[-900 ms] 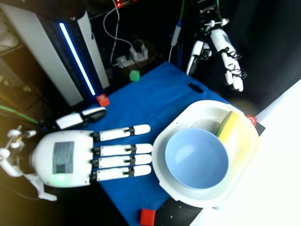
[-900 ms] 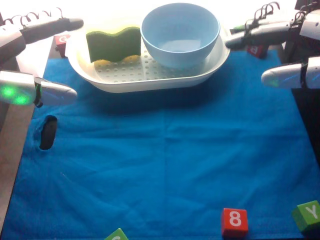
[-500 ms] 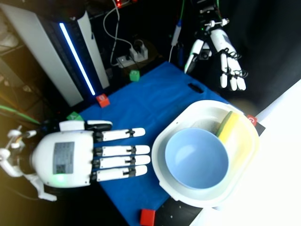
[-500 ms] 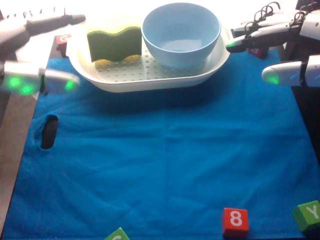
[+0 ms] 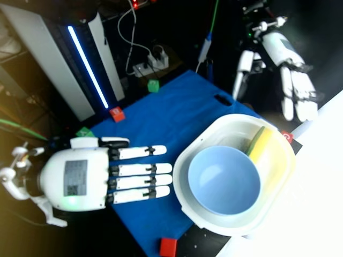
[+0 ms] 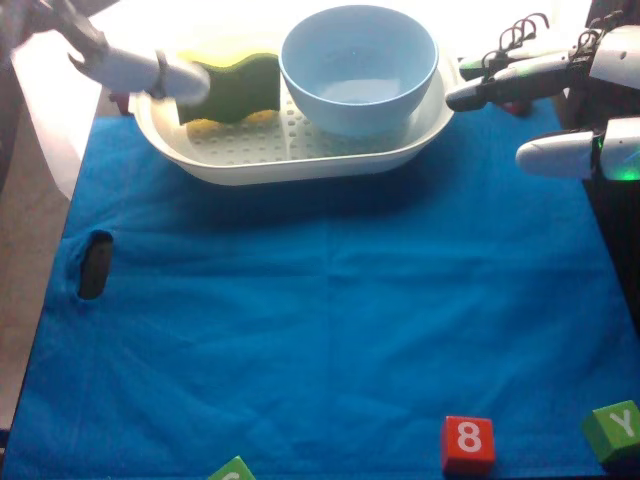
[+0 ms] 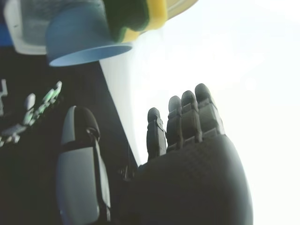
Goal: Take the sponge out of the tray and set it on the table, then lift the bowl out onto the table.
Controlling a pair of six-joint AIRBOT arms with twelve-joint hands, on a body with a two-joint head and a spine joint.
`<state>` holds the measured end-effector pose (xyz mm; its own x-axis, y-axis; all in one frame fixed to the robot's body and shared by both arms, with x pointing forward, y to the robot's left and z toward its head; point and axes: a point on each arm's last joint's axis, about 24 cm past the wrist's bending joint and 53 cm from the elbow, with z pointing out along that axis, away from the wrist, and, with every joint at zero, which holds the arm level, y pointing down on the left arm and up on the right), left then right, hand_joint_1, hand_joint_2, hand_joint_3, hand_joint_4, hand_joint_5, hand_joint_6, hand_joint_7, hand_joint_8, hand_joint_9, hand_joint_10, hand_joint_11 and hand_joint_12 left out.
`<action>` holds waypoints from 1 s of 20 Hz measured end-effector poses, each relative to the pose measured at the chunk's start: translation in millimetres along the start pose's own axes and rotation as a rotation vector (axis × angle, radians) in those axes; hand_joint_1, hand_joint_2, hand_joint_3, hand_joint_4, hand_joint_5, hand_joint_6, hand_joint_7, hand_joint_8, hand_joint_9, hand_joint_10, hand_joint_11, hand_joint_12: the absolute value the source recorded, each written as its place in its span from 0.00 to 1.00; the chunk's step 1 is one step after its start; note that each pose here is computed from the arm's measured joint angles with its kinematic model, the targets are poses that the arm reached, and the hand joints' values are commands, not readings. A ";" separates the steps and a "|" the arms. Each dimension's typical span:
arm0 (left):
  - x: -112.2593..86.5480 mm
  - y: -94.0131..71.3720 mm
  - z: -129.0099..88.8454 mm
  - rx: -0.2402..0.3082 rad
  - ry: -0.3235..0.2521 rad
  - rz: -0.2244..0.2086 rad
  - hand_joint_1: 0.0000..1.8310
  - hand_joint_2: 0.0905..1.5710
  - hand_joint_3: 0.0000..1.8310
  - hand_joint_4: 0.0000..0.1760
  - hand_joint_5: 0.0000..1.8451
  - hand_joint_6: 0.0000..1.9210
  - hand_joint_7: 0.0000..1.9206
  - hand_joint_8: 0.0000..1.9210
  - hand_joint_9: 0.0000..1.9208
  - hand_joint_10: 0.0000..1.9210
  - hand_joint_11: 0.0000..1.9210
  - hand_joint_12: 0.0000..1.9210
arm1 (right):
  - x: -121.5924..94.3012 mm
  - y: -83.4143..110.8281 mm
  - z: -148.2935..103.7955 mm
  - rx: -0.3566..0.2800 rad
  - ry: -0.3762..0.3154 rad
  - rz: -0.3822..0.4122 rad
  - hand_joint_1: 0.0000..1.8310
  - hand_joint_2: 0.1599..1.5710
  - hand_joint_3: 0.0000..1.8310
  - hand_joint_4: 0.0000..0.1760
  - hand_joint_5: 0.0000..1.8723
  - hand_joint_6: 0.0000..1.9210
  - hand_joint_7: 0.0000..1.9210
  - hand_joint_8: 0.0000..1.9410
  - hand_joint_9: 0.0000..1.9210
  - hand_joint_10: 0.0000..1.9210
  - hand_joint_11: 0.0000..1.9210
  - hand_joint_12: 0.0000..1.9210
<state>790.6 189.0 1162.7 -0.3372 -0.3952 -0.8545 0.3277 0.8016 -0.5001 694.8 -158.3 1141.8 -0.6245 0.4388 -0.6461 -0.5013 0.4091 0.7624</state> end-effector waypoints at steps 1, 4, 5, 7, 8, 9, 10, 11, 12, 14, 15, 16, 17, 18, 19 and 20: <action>8.9 7.4 5.6 -0.038 0.026 0.010 0.51 0.59 0.00 0.00 0.29 0.00 0.28 0.00 0.26 0.01 0.06 0.42 | 0.7 0.0 0.5 0.000 0.001 0.001 0.22 0.83 0.00 0.79 0.21 0.00 0.12 0.00 0.09 0.00 0.02 0.20; 17.9 28.3 16.6 -0.117 0.057 0.024 0.46 0.60 0.00 0.20 0.30 0.00 0.31 0.00 0.30 0.01 0.03 0.58 | 2.2 0.0 0.7 -0.001 0.006 -0.003 0.24 0.84 0.00 0.72 0.21 0.00 0.12 0.00 0.09 0.00 0.02 0.20; 20.4 31.9 19.0 -0.131 0.064 0.032 0.46 0.60 0.00 0.23 0.32 0.00 0.34 0.00 0.33 0.01 0.03 0.61 | 2.2 0.0 0.7 -0.001 0.007 -0.003 0.25 0.84 0.00 0.64 0.21 0.00 0.11 0.00 0.08 0.00 0.02 0.20; 26.5 34.4 25.5 -0.147 0.075 0.040 0.43 0.61 0.00 0.22 0.34 0.00 0.37 0.00 0.38 0.01 0.07 0.57 | 1.9 -0.5 0.8 0.000 0.006 -0.003 0.23 0.84 0.00 0.63 0.21 0.00 0.11 0.00 0.09 0.00 0.03 0.21; 24.0 31.9 27.8 -0.145 0.069 0.035 0.42 0.61 0.00 0.22 0.34 0.00 0.38 0.00 0.40 0.01 0.08 0.57 | 2.4 -0.4 1.3 -0.001 0.006 -0.002 0.22 0.84 0.00 0.58 0.21 0.00 0.11 0.00 0.08 0.00 0.03 0.21; 21.6 30.3 29.7 -0.143 0.063 0.032 0.41 0.62 0.00 0.22 0.34 0.00 0.37 0.00 0.40 0.01 0.09 0.56 | 2.7 -0.7 1.5 -0.001 0.008 -0.004 0.22 0.84 0.00 0.55 0.20 0.00 0.10 0.00 0.07 0.00 0.02 0.20; 21.7 27.9 31.2 -0.140 0.063 0.033 0.41 0.62 0.00 0.18 0.33 0.00 0.36 0.00 0.40 0.00 0.10 0.55 | 3.9 -1.1 1.9 0.000 0.012 -0.006 0.25 0.85 0.00 0.56 0.21 0.00 0.11 0.00 0.07 0.00 0.02 0.21; 21.6 24.8 33.0 -0.137 0.063 0.031 0.42 0.63 0.00 0.38 0.32 0.00 0.36 0.00 0.41 0.00 0.11 0.59 | 4.3 -1.2 2.1 0.000 0.013 -0.007 0.24 0.85 0.00 0.66 0.20 0.00 0.10 0.00 0.07 0.00 0.01 0.20; 20.6 23.9 34.1 -0.136 0.061 0.032 0.41 0.63 0.00 0.45 0.32 0.00 0.37 0.00 0.41 0.00 0.10 0.62 | 4.5 -1.1 2.3 -0.001 0.013 -0.006 0.23 0.85 0.00 0.68 0.20 0.00 0.10 0.00 0.07 0.00 0.02 0.21; 21.2 18.9 37.6 -0.129 0.060 0.030 0.42 0.63 0.00 0.26 0.33 0.00 0.38 0.00 0.41 0.00 0.08 0.61 | 5.9 -0.8 3.4 -0.003 0.014 -0.004 0.26 0.87 0.00 0.62 0.20 0.00 0.11 0.00 0.07 0.00 0.01 0.21; 21.5 17.1 38.5 -0.126 0.060 0.029 0.42 0.64 0.00 0.26 0.34 0.00 0.38 0.00 0.41 0.00 0.07 0.61 | 6.9 -0.7 4.0 -0.004 0.016 -0.004 0.27 0.87 0.00 0.64 0.20 0.00 0.11 0.00 0.08 0.00 0.01 0.21; 21.6 16.5 38.8 -0.125 0.060 0.029 0.44 0.65 0.00 0.23 0.37 0.00 0.41 0.00 0.42 0.01 0.07 0.61 | 7.3 -0.7 4.1 -0.004 0.017 -0.004 0.31 0.89 0.00 0.60 0.21 0.00 0.11 0.00 0.08 0.00 0.01 0.21; 20.4 15.6 39.1 -0.123 0.058 0.028 0.62 0.69 0.00 0.00 0.47 0.40 0.50 0.45 0.48 0.03 0.09 0.70 | 7.6 -0.7 4.1 -0.004 0.019 -0.005 0.33 0.89 0.00 0.61 0.21 0.00 0.11 0.00 0.09 0.00 0.02 0.22; 19.0 14.2 39.4 -0.119 0.054 0.027 0.66 0.71 0.01 0.00 0.50 0.44 0.47 0.63 0.44 0.28 0.09 0.80 | 7.3 -0.7 4.1 -0.004 0.017 -0.004 0.32 0.89 0.00 0.59 0.21 0.00 0.11 0.00 0.09 0.00 0.02 0.22; 17.8 13.1 39.7 -0.116 0.051 0.025 0.68 0.70 0.00 0.00 0.56 0.34 0.48 0.68 0.35 0.64 0.08 0.93 | 7.3 -0.7 4.1 -0.004 0.017 -0.003 0.31 0.90 0.00 0.56 0.21 0.00 0.12 0.00 0.09 0.00 0.02 0.22; 17.5 12.9 39.5 -0.115 0.050 0.024 0.69 0.70 0.00 0.00 0.57 0.31 0.48 0.69 0.31 0.77 0.09 0.96 | 7.6 -0.6 4.3 -0.004 0.018 0.000 0.30 0.90 0.00 0.54 0.21 0.00 0.12 0.00 0.09 0.00 0.02 0.22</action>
<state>823.8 174.7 1135.8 -0.3753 -0.3548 -0.8563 0.2337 0.8578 -0.4578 692.9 -151.9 1136.2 -0.6352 0.4244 -0.6453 -0.5039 0.4055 0.7627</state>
